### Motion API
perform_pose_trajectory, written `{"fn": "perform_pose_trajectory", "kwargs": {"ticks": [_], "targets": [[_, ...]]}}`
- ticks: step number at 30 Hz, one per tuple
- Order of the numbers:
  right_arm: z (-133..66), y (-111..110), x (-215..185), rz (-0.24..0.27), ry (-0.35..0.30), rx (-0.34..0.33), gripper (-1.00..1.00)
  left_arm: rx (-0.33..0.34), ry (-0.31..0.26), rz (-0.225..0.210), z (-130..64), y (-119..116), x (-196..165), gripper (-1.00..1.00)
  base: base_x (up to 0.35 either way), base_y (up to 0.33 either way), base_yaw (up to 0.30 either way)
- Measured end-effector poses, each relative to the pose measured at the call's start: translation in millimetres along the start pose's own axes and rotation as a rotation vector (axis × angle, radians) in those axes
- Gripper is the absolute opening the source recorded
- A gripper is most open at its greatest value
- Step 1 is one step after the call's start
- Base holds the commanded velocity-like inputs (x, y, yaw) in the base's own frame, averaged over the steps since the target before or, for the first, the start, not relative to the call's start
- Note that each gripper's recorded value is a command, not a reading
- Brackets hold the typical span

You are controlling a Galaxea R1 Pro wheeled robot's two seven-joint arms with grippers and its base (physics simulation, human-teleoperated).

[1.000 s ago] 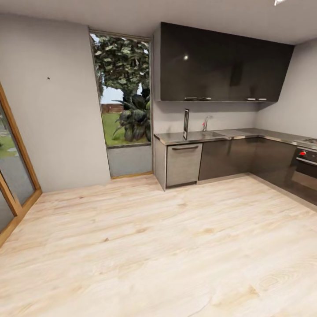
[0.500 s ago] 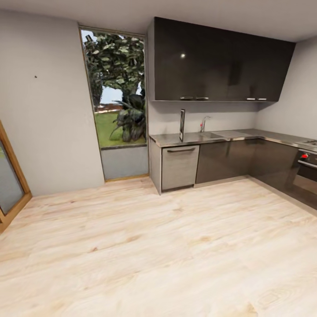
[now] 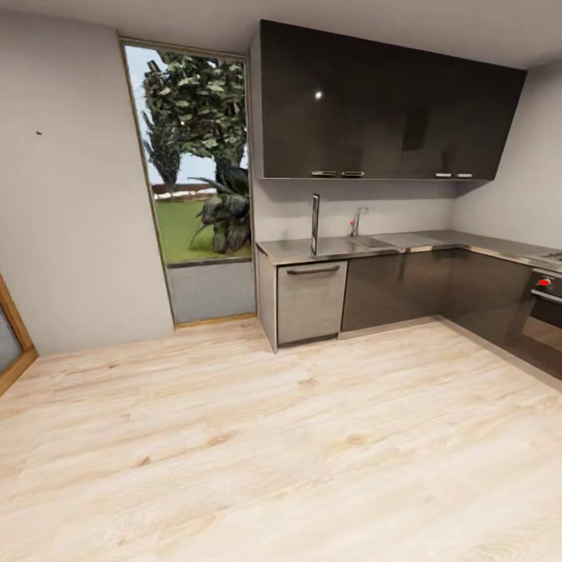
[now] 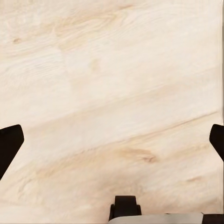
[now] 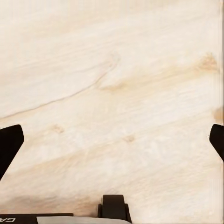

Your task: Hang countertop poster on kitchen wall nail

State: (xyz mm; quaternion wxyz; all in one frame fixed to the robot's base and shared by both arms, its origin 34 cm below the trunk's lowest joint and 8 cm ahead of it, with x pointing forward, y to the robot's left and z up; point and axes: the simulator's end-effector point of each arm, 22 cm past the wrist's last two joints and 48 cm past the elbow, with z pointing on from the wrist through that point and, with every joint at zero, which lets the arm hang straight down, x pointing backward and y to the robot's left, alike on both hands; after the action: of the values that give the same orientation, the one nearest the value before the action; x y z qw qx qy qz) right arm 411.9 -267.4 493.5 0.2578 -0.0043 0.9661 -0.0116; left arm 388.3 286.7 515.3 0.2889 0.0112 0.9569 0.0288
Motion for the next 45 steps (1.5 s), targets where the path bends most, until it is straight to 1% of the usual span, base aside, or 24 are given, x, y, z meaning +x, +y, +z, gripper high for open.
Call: {"fn": "perform_pose_trajectory", "kwargs": {"ticks": [22, 27, 36, 45], "targets": [[0.0, 0.0, 0.0, 0.000, 0.000, 0.000, 1.00, 0.000, -0.001, 0.000, 0.1, 0.0, -0.5, 1.00, 0.286, -0.217, 0.000], [0.0, 0.2, -0.1, 0.000, 0.000, 0.000, 1.00, -0.006, -0.001, -0.008, 0.1, 3.0, -0.6, 1.00, 0.286, -0.217, 0.000], [0.0, 3.7, -0.8, -0.001, -0.002, -0.006, 1.00, -0.008, -0.002, -0.010, 0.2, 3.5, -0.8, 1.00, 0.286, -0.217, 0.000], [0.0, 1.8, -0.1, -0.007, 0.001, -0.005, 1.00, -0.008, -0.002, -0.010, 0.1, 3.5, -0.5, 1.00, 0.286, -0.217, 0.000]]}}
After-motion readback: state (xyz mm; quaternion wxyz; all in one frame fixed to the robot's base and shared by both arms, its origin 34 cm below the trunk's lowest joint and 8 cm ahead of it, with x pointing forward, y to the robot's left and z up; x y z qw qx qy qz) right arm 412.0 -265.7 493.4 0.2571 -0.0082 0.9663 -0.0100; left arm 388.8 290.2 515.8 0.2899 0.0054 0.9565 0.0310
